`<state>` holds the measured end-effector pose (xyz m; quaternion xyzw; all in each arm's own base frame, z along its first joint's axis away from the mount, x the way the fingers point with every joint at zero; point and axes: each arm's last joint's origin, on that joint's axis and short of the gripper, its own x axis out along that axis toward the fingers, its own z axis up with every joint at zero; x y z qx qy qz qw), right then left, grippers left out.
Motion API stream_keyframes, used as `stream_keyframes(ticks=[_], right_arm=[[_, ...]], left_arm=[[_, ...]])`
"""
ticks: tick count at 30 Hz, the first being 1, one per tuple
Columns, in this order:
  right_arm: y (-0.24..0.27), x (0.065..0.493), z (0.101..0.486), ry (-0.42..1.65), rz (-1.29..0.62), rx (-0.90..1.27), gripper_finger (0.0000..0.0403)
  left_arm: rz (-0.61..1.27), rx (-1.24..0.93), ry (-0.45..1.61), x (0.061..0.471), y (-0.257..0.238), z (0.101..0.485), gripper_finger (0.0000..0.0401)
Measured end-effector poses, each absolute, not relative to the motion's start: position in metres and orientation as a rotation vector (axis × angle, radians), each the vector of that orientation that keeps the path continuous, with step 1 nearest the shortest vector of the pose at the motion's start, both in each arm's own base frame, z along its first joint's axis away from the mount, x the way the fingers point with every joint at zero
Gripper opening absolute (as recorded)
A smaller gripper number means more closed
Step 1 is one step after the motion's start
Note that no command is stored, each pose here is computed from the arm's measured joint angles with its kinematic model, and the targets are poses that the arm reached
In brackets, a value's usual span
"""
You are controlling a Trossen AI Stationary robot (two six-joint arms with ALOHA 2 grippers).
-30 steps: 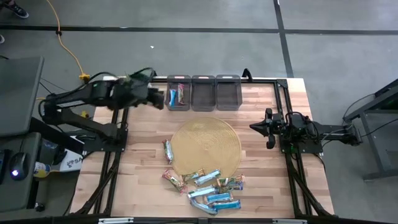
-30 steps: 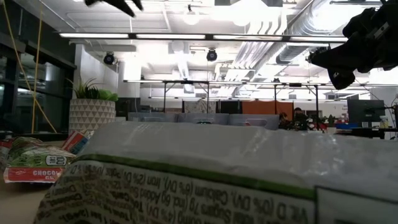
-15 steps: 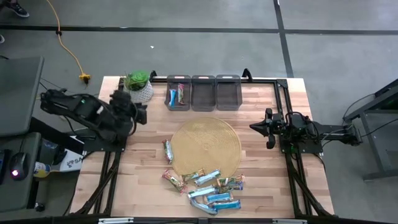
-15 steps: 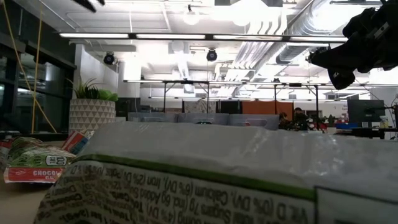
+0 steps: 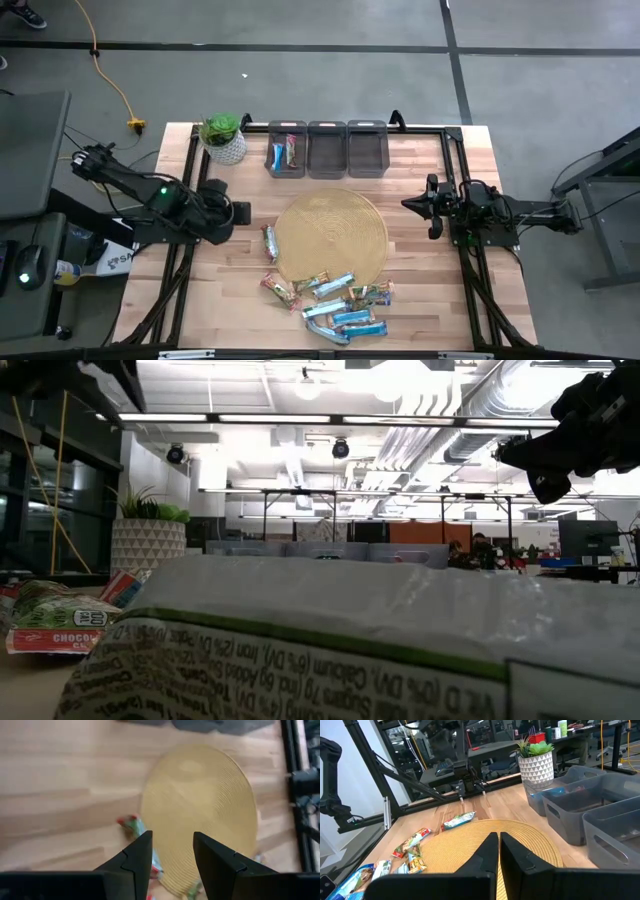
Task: Pick and place Granola Bars by type
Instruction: Put the red granola bar into the left black bin
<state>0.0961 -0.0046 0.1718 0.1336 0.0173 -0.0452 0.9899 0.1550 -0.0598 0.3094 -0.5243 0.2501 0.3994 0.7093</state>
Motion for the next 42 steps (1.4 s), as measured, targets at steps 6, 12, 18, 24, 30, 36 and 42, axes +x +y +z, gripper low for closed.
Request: stream_keyframes(ticks=[6, 12, 18, 24, 30, 36, 42], right_arm=[[-0.005, 0.096, 0.172, 0.034, -0.091, 0.268, 0.0000], [-0.005, 0.096, 0.172, 0.036, -0.091, 0.268, 0.0000], [-0.005, 0.096, 0.172, 0.035, -0.091, 0.268, 0.0000], [-0.005, 0.096, 0.172, 0.036, -0.091, 0.268, 0.0000], [-0.005, 0.096, 0.172, 0.035, -0.091, 0.268, 0.0000], [-0.005, 0.096, 0.172, 0.035, -0.091, 0.268, 0.0000], [-0.005, 0.096, 0.172, 0.035, -0.091, 0.268, 0.0000]], left_arm=[[0.877, -1.194, 0.658, 0.173, -0.072, 0.297, 0.0140], [0.904, -1.183, 0.791, 0.189, -0.082, 0.280, 0.0140], [0.939, -1.148, 0.821, 0.203, -0.089, 0.266, 0.0140], [0.978, -1.087, 0.846, 0.213, -0.094, 0.252, 0.0140], [1.023, -1.023, 0.857, 0.221, -0.097, 0.239, 0.0140], [1.072, -1.002, 0.851, 0.228, -0.100, 0.227, 0.0140], [1.059, -1.029, 0.832, 0.239, -0.094, 0.223, 0.0141]])
